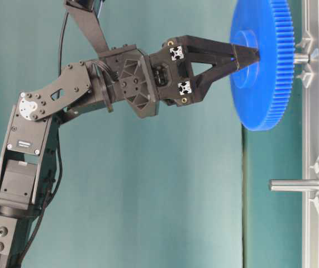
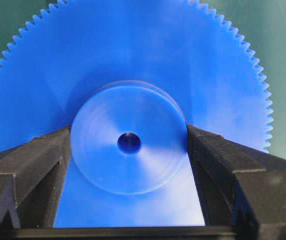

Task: Insert the large gear onto the shaft.
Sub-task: 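Push the blue gear onto the shaft with the left gripper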

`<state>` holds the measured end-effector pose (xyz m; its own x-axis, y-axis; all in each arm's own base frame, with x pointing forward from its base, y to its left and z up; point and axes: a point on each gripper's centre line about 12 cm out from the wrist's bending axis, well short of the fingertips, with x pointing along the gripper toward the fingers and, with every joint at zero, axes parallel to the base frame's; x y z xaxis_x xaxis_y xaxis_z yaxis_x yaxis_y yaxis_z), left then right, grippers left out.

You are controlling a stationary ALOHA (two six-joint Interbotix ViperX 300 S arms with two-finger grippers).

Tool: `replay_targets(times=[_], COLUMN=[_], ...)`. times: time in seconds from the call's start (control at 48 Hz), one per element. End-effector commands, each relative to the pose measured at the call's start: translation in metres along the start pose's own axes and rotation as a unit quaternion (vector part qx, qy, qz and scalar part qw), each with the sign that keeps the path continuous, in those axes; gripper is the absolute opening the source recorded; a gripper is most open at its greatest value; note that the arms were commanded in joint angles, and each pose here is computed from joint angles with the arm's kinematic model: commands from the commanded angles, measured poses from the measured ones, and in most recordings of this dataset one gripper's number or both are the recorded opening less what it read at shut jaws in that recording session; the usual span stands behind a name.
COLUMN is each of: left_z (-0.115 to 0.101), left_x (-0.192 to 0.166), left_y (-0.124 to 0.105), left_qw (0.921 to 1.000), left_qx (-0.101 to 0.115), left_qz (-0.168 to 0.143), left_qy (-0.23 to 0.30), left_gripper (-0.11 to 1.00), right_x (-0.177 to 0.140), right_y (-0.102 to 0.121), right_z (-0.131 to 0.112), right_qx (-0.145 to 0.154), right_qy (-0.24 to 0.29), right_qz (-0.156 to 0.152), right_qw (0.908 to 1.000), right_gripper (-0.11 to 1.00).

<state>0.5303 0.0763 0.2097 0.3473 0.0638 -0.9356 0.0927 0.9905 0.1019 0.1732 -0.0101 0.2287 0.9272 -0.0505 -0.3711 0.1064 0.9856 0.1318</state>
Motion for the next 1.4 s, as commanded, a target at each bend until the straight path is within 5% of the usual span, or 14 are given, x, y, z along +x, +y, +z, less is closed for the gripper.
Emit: replay_targets(times=[0.0,0.25,1.376], left_z=[0.009,0.012,0.017], left_x=[-0.023,-0.027,-0.032], left_y=[0.01,0.002,-0.006], left_qw=[0.9995,0.9994,0.9993], left_qx=[-0.006,0.005,0.005], left_qz=[0.012,0.01,0.008], left_qy=[-0.029,-0.034,-0.037], left_gripper=[0.76,0.93,0.92], right_x=[0.0,0.0,0.0], right_y=[0.0,0.0,0.0], right_z=[0.005,0.004,0.005], right_qx=[0.007,0.007,0.007], right_qy=[-0.006,-0.006,-0.007], right_qz=[0.0,-0.001,0.0], right_qw=[1.0,1.0,1.0], right_gripper=[0.01,0.01,0.01])
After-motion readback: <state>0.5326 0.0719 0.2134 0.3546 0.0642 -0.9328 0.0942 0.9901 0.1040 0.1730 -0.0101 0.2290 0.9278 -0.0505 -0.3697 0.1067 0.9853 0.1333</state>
